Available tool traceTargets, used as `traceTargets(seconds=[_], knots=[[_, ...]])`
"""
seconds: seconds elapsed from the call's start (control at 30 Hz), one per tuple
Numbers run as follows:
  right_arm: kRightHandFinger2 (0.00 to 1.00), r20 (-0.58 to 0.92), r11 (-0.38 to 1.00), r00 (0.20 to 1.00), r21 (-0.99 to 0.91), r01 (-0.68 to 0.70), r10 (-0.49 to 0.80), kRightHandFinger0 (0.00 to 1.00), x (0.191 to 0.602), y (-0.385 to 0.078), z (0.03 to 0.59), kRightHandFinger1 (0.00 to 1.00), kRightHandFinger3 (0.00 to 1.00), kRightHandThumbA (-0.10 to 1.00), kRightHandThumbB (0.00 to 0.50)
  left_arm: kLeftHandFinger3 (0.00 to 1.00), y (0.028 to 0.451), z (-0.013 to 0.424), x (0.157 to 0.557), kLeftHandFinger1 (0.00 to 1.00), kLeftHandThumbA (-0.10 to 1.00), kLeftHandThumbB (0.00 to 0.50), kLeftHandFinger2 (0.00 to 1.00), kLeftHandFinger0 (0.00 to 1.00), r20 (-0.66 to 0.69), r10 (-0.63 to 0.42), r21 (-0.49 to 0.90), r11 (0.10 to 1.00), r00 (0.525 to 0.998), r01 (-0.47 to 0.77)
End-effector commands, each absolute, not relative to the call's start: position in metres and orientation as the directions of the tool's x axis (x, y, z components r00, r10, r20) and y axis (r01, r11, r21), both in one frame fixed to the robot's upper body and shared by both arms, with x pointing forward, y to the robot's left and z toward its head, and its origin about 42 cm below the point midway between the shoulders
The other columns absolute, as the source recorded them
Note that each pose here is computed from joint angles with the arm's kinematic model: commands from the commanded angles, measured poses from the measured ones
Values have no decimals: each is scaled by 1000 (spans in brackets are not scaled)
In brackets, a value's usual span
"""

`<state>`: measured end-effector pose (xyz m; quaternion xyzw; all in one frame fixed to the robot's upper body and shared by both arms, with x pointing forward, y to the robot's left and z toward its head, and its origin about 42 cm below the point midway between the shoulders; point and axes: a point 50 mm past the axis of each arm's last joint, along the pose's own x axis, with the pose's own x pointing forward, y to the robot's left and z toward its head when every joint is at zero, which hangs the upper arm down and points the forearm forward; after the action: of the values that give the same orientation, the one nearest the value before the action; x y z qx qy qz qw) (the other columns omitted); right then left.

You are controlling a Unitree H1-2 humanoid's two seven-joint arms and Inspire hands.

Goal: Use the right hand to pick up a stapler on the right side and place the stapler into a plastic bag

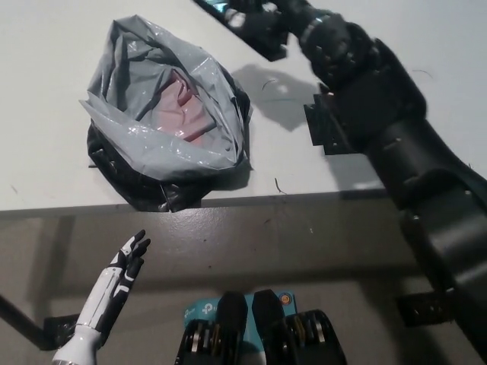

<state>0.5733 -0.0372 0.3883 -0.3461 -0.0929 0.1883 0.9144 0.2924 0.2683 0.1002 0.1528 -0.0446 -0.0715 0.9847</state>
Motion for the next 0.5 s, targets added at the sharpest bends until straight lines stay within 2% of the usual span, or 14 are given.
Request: traceTargets(seconds=[0.0,0.03,0.07,0.1,0.13,0.17,0.2,0.23,0.27,0.3,0.33,0.37,0.4,0.47], knots=[[840,131,654,870,-714,-250,476,60,561,5,446,526,729,-100,180,1000,271,112,293,1000,1000,306,1000,1000,123,-178,313,940,976,132],[773,123,624,862,-740,-251,492,40,558,16,441,471,681,-100,174,1000,271,111,292,1000,1000,306,1000,1000,122,-180,315,940,976,134],[959,123,610,856,-752,-250,502,171,556,22,438,642,855,-100,163,1000,270,111,292,1000,1000,309,1000,1000,121,-180,314,940,976,134],[915,126,602,847,-757,-254,517,280,554,28,432,727,773,-100,172,1000,270,111,291,1000,1000,310,1000,1000,120,-178,313,941,977,133],[634,128,596,837,-759,-262,532,225,552,34,423,602,535,-100,165,1000,269,110,290,1000,1000,304,1000,1000,119,-179,315,940,977,133],[476,122,591,832,-760,-272,541,123,550,39,416,429,421,-100,159,1000,268,110,289,1000,1000,302,1000,1000,119,-180,316,939,976,134],[485,115,586,828,-760,-282,549,39,548,44,410,347,444,-100,162,1000,268,110,288,1000,1000,301,1000,1000,119,-182,318,938,976,136],[532,103,574,830,-767,-285,549,2,547,48,406,262,530,-100,158,1000,268,110,289,1000,1000,294,1000,1000,121,-182,316,939,976,137],[576,94,563,832,-776,-283,547,13,545,52,401,299,548,-100,164,1000,267,111,289,1000,1000,294,1000,1000,123,-183,314,940,975,137],[549,89,554,833,-784,-280,546,4,544,55,398,287,564,-100,167,1000,267,113,290,1000,1000,293,1000,1000,125,-184,313,940,975,137],[561,78,548,833,-786,-286,547,1,543,59,392,254,592,-100,167,1000,267,113,290,1000,1000,302,1000,1000,126,-183,314,939,975,136],[591,71,544,833,-787,-291,548,0,542,61,388,269,628,-100,172,1000,268,114,290,1000,1000,304,1000,1000,127,-184,316,939,975,136],[680,60,524,833,-801,-289,550,0,539,65,377,279,713,-100,171,1000,269,114,292,1000,1000,321,1000,1000,124,-182,323,937,975,134],[762,55,505,835,-818,-277,548,0,538,67,369,335,760,-100,185,1000,269,115,293,1000,1000,324,1000,1000,122,-181,329,935,976,133]])
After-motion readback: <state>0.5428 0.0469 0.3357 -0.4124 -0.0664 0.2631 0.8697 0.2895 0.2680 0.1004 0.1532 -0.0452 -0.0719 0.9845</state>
